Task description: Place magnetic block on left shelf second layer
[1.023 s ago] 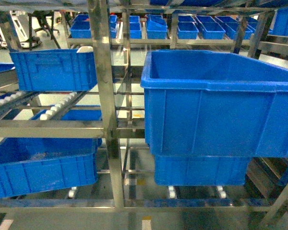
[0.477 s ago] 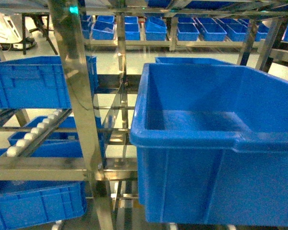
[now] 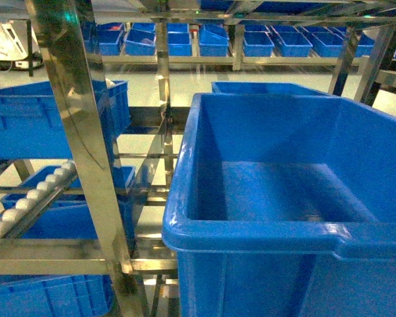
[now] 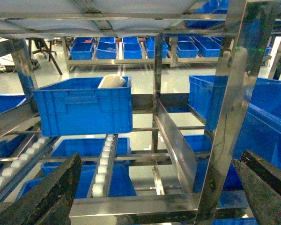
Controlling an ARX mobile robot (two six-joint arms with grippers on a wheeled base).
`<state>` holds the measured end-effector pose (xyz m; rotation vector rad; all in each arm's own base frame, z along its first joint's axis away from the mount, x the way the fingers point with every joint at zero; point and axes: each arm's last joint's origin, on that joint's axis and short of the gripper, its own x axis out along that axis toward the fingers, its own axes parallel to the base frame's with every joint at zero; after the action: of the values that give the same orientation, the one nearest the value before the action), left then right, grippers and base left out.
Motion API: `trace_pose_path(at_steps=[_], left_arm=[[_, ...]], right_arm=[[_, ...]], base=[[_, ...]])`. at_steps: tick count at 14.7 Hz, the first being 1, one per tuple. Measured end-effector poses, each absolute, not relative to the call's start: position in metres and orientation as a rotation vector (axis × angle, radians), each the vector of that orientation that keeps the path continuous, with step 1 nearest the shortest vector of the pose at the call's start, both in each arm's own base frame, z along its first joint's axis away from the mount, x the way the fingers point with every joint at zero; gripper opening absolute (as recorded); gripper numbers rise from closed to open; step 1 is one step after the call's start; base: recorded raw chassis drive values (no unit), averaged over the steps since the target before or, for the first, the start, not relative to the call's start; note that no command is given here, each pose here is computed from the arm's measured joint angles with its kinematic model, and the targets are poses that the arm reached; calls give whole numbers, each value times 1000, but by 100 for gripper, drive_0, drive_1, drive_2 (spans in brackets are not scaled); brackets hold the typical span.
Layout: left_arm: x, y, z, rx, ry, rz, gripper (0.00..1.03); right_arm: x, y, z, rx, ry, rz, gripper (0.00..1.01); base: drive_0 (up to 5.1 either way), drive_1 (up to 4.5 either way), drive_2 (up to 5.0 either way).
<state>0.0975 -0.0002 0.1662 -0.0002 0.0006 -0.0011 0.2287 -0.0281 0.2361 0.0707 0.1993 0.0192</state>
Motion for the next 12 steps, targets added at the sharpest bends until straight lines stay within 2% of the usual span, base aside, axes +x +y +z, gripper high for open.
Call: trace_pose_path(at_steps=[2,4,7,8,9,10,11,12], left_arm=[[98,0,166,0,1,-1,98],[98,0,166,0,1,-1,98],[98,0,166,0,1,-1,98],[98,0,166,0,1,-1,98],[98,0,166,0,1,-1,98],[98,0,166,0,1,-1,98],[98,0,166,0,1,-1,98],[98,0,166,0,1,-1,98]], right_arm=[[247,-11,222,139,329,97,34],[269,8,210,144,390,151,34],[321,32,204,99,377,147,34],[334,40,190,63,395,143,39],[334,40,188,47,360,118,48],[321,33,194,-5,257,52,65],[303,23,204,-7,173,21,77],[282,11,217,44,135,7,90]], base=[[0,0,0],[0,0,0],[0,0,0],[0,0,0],[0,0,0],[0,0,0],[0,0,0],[0,0,0]])
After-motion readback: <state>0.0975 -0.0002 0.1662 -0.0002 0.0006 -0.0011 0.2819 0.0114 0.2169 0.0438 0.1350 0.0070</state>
